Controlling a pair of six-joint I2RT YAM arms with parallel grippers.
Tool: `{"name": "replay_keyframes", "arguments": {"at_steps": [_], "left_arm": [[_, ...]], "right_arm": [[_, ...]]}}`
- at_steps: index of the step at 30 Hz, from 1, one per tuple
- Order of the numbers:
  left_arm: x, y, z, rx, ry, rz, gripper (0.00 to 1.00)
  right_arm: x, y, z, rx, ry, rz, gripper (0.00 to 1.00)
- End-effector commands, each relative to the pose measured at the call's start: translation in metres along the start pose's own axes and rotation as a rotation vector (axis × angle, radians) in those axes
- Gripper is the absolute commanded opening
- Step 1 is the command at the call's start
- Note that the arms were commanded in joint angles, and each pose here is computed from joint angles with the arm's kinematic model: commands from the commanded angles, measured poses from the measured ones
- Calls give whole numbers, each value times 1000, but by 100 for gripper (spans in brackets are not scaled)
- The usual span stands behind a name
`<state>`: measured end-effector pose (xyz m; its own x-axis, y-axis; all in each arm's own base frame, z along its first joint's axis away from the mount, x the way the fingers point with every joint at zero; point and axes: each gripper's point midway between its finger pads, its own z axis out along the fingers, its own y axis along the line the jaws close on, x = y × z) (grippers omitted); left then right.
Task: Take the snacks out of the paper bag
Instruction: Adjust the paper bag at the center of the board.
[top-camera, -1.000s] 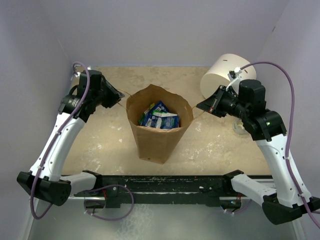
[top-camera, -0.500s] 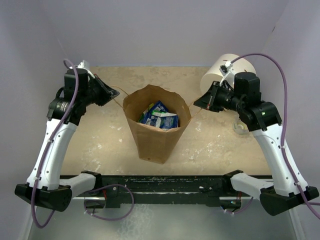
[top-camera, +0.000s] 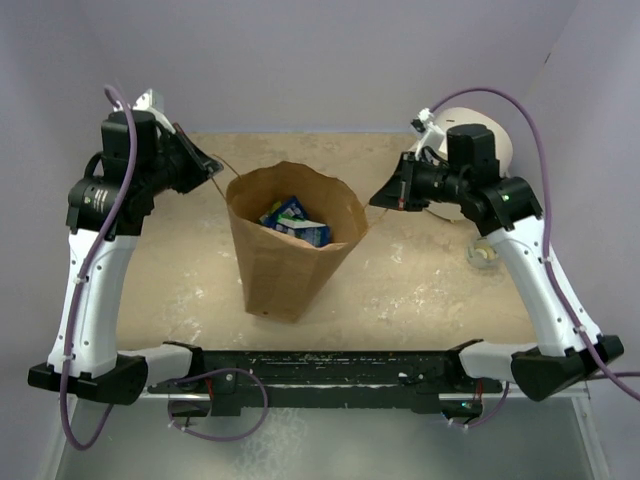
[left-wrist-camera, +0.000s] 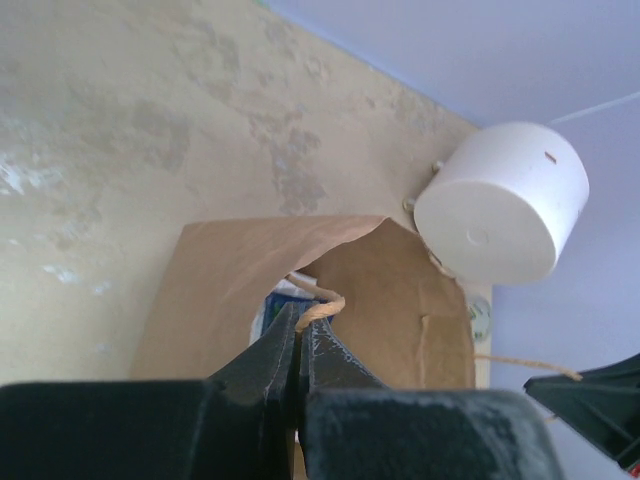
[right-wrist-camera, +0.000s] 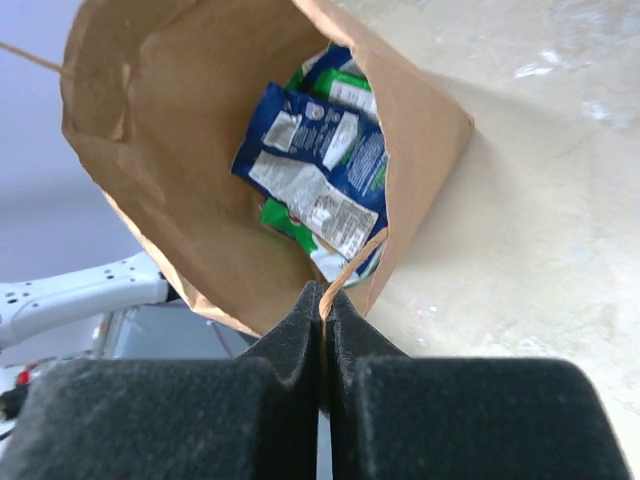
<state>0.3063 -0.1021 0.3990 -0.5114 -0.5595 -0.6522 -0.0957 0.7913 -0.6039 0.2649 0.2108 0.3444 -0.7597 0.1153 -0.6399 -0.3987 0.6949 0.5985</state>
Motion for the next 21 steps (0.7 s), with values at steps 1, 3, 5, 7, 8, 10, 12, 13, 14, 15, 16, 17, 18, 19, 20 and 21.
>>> {"name": "replay_keyframes", "arguments": {"at_steps": [1, 3, 5, 7, 8, 10, 12, 13, 14, 15, 16, 17, 18, 19, 20, 21], "left_arm": [[-71, -13, -22, -36, -258, 56, 0], [-82, -7, -24, -80, -300, 77, 0], [-87, -3, -24, -95, -318, 114, 0], [-84, -3, -23, -82, -310, 145, 0], [-80, -4, -22, -63, -298, 154, 0], [-68, -17, -25, 39, -273, 171, 0], [-51, -34, -27, 178, -235, 176, 0], [-40, -41, -27, 242, -203, 166, 0], [-31, -47, -29, 296, -179, 147, 0], [-19, -50, -28, 342, -140, 124, 0], [-9, -52, -29, 380, -110, 103, 0], [2, -51, -28, 399, -73, 78, 0], [10, -51, -28, 418, -46, 56, 0], [17, -51, -29, 437, -25, 31, 0], [22, -53, -31, 456, -5, 12, 0], [28, -54, -32, 478, 16, -3, 0]], "right_arm": [[-25, 60, 13, -193, -57, -31, 0], [-23, 76, 34, -242, -35, -14, 0], [-15, 90, 54, -285, -2, 1, 0], [0, 99, 73, -320, 53, 24, 0], [9, 101, 79, -330, 80, 29, 0], [29, 95, 87, -317, 133, 36, 0], [46, 80, 89, -277, 165, 43, 0], [53, 72, 88, -251, 176, 41, 0], [62, 64, 87, -225, 189, 33, 1], [70, 54, 87, -194, 201, 19, 1], [80, 45, 85, -170, 220, 17, 1], [90, 37, 84, -150, 237, 17, 1], [98, 31, 81, -136, 250, 17, 2], [106, 25, 79, -127, 262, 17, 2], [114, 20, 77, -120, 269, 18, 3], [119, 18, 74, -121, 269, 17, 3]]}}
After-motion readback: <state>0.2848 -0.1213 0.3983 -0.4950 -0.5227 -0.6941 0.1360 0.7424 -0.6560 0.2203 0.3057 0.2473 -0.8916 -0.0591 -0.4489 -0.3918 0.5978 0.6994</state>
